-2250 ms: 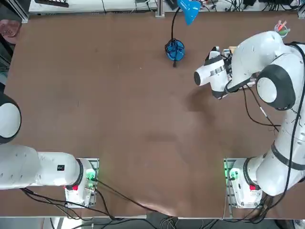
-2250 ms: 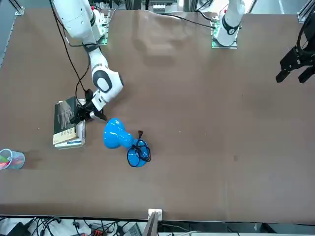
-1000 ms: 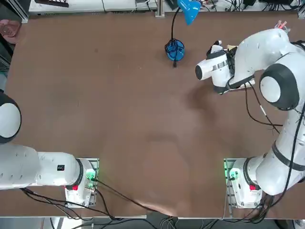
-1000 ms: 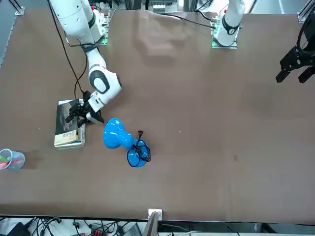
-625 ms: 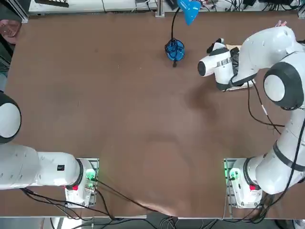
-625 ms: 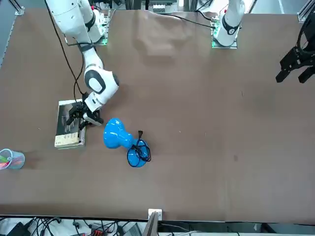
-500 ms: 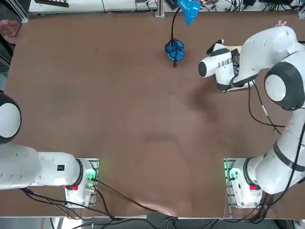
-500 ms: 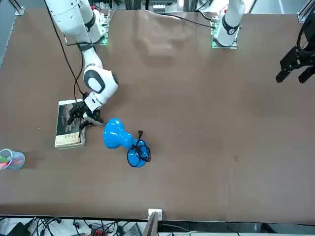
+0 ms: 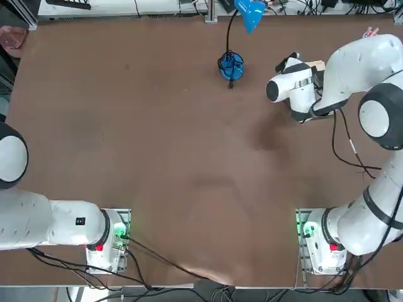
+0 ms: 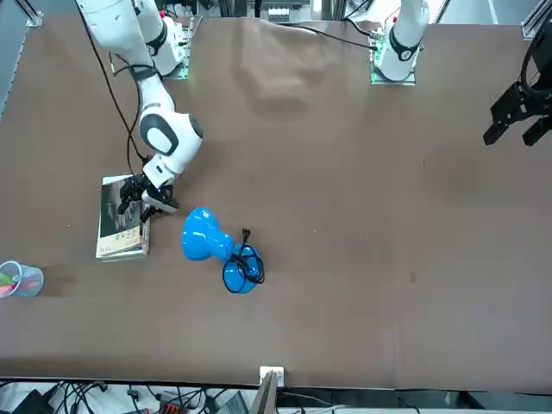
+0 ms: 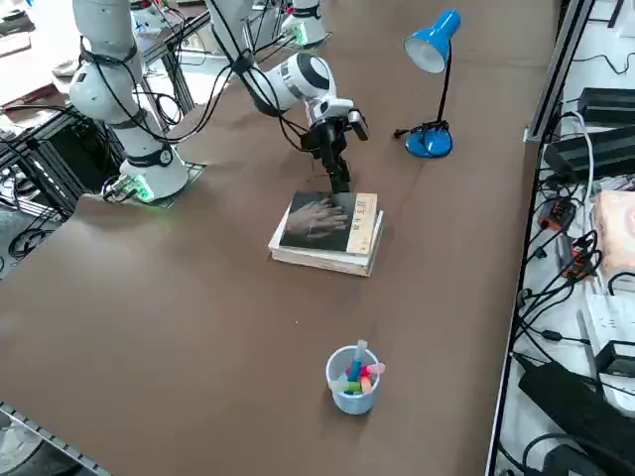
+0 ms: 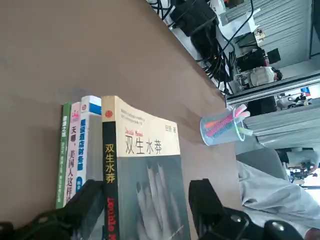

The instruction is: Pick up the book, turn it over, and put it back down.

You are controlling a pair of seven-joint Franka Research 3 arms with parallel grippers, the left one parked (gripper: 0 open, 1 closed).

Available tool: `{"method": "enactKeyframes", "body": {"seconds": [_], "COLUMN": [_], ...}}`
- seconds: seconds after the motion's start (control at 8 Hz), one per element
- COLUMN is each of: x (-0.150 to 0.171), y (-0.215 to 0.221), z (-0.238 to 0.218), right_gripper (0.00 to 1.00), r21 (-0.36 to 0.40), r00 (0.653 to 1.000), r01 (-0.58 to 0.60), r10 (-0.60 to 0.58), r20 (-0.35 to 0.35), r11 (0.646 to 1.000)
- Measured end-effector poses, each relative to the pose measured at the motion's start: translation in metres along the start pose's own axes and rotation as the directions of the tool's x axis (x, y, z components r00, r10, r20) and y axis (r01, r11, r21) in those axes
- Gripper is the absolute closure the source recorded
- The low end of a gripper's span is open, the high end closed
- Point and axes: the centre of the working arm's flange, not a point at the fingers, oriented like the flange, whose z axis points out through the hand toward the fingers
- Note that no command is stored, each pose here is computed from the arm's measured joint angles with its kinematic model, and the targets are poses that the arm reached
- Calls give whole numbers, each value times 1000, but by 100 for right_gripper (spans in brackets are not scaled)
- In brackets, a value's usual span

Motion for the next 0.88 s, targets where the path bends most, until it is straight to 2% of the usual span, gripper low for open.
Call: {"method": "enactKeyframes", "body": {"seconds": [0.62, 0.88], "x": [-3, 0], "y": [10, 11], "z": [12, 12], "right_gripper": [0, 0], "r21": [52, 99], "r00": [999, 998], "r01": [-28, -62], "r10": [27, 60], "r20": [21, 18], "r11": [998, 993]}}
